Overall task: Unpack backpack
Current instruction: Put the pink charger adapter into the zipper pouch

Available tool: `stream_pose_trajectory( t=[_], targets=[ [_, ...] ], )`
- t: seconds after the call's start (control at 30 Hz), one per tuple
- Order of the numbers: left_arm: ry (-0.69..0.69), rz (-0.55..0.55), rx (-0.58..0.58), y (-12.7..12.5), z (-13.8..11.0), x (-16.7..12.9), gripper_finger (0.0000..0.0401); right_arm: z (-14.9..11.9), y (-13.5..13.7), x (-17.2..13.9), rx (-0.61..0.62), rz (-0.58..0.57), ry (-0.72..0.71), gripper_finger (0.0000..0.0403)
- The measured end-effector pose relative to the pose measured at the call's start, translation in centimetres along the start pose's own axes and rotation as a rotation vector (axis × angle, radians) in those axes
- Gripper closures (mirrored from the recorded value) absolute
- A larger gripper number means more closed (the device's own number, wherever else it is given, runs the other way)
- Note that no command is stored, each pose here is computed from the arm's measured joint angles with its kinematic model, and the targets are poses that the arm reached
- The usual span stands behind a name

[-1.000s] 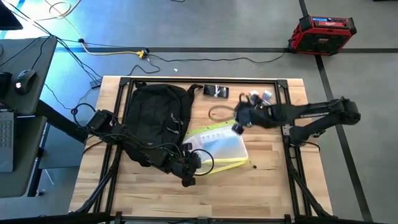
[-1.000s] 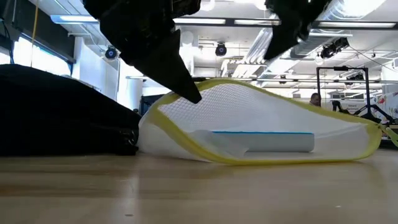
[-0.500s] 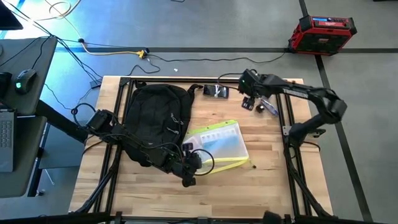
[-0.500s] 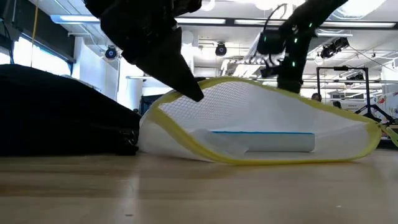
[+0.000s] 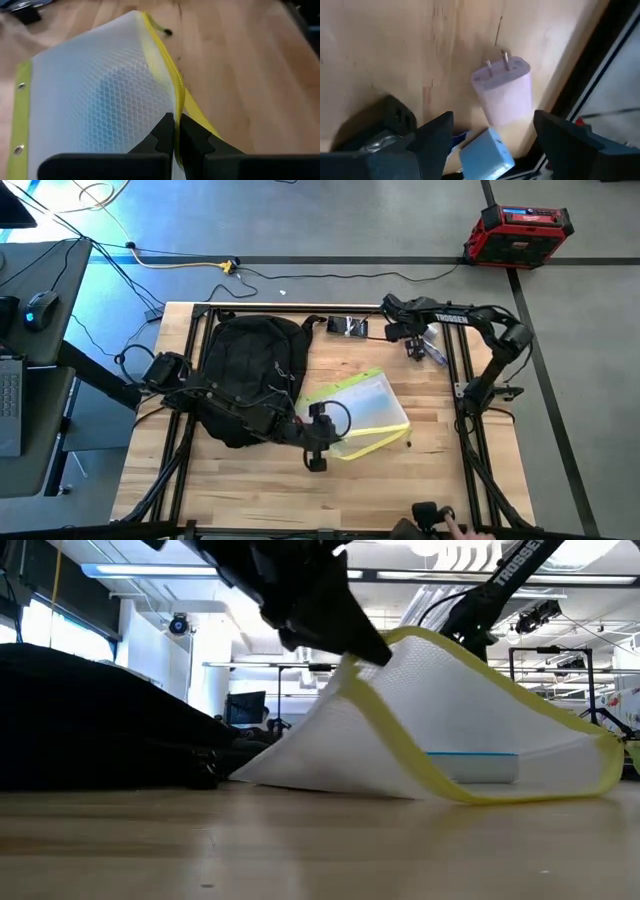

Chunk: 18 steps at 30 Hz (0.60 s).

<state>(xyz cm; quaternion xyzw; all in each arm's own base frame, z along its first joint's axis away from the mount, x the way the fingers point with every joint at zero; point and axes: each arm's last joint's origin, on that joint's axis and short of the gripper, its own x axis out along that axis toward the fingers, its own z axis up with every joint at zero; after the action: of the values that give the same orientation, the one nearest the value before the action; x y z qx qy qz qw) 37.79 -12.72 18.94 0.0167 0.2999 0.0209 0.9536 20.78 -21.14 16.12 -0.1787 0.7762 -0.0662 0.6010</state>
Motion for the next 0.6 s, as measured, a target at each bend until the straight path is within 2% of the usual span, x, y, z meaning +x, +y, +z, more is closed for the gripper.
stream_pose_trajectory(
  t=[0.13, 0.3, 0.6],
  targets=[
    [-0.003, -0.026, -0.014, 0.6, 0.2, 0.2, 0.0401, -0.4, -1.2, 0.4, 0.001, -0.052, -0.035, 0.0137],
    [-0.001, -0.024, -0.009, 0.8, 0.2, 0.3, 0.0401, -1.2, -1.4, 0.9, -0.022, 0.04, -0.115, 0.0137],
    [-0.001, -0.021, 0.0, 0.9, 0.3, 0.3, 0.0401, -1.3, -1.5, 2.4, -0.02, 0.102, -0.121, 0.0137]
  ],
)
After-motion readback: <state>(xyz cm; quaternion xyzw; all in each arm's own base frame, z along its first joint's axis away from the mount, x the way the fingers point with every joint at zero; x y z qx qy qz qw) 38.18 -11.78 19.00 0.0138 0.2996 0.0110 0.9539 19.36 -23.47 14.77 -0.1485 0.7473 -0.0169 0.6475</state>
